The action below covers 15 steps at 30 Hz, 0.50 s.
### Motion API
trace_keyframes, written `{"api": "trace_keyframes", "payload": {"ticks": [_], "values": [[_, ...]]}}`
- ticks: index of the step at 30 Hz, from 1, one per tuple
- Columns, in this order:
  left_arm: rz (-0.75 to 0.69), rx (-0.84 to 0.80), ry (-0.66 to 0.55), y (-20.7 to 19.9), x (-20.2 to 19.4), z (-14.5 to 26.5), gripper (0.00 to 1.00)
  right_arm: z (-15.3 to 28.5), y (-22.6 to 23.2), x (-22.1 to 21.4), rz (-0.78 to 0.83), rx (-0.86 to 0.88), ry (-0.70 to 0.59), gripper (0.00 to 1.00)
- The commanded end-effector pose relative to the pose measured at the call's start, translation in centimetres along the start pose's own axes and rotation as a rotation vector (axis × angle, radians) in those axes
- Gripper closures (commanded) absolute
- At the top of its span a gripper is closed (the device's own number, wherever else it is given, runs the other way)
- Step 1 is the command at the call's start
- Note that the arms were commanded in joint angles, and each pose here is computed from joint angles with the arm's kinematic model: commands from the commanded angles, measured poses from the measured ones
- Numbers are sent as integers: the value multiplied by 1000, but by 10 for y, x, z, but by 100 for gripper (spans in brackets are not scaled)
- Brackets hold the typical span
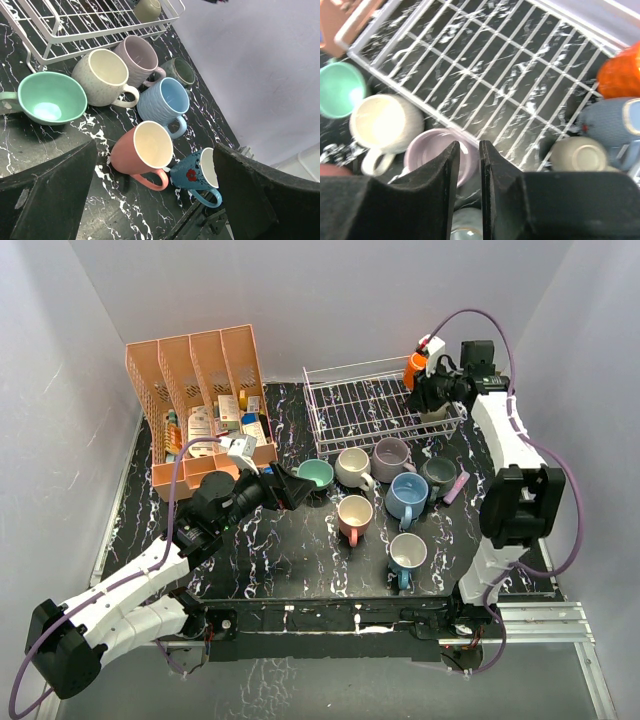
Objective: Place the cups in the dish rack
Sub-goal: Pick up the cup at the center of the board.
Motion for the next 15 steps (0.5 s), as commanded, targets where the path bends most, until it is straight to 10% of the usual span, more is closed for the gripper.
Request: {"api": "trace_keyframes", "payload": {"ticks": [1,15], "values": [[15,5,-48,-5,13,1,3,25,38,8,44,172,-120,72],[22,7,-16,-11,22,-7,3,84,111,-53,131,343,-285,42]]}}
Point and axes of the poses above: each gripper's point midway between its finger pads, its own z axis back along the fingers, its own y axis along the line the jaws close on, x = y × z, the point moved 9 cm from there along z, back along the fingers, and after that the axes turned 6 degrees about -z, right-handed, at the moved point
